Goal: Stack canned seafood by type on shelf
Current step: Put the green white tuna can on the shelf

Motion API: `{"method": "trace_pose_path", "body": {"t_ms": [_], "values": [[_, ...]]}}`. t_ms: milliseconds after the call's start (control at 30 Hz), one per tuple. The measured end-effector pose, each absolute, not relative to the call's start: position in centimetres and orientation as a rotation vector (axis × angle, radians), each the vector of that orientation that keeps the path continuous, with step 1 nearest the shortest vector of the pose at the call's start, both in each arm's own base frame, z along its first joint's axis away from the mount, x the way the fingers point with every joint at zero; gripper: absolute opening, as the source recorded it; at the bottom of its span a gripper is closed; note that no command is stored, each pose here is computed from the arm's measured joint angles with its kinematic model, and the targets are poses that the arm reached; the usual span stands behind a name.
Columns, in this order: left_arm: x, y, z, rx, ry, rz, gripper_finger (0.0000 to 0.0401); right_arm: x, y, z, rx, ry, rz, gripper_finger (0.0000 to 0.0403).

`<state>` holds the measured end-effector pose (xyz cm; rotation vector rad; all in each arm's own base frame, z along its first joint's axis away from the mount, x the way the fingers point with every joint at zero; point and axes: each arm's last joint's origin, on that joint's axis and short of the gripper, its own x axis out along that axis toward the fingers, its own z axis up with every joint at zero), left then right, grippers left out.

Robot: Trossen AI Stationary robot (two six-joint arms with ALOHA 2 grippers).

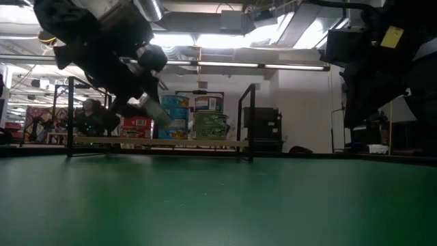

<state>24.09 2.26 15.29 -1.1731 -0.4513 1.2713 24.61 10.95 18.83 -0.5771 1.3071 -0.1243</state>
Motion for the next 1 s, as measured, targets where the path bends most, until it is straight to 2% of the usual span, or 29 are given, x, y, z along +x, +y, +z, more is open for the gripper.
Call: {"method": "trace_pose_path", "body": {"t_ms": [200, 433, 833, 1000], "values": [[24.0, 3.5, 15.2, -1.193, -0.442, 1.305, 0.0160, 24.6, 10.9, 18.8, -0.577, 1.307, -0.125, 0.0003], [24.0, 4.1, 15.0, -1.145, -0.299, 1.305, 0.0158, 24.6, 10.9, 18.8, -0.577, 1.307, -0.124, 0.0003], [23.8, 5.8, 15.0, -1.125, -0.279, 1.353, 0.0228, 24.6, 10.9, 18.8, -0.577, 1.308, -0.125, 0.0003], [23.7, 5.9, 15.0, -1.066, -0.233, 1.358, 0.0238, 24.5, 10.9, 18.8, -0.583, 1.317, -0.125, 0.0003]]}}
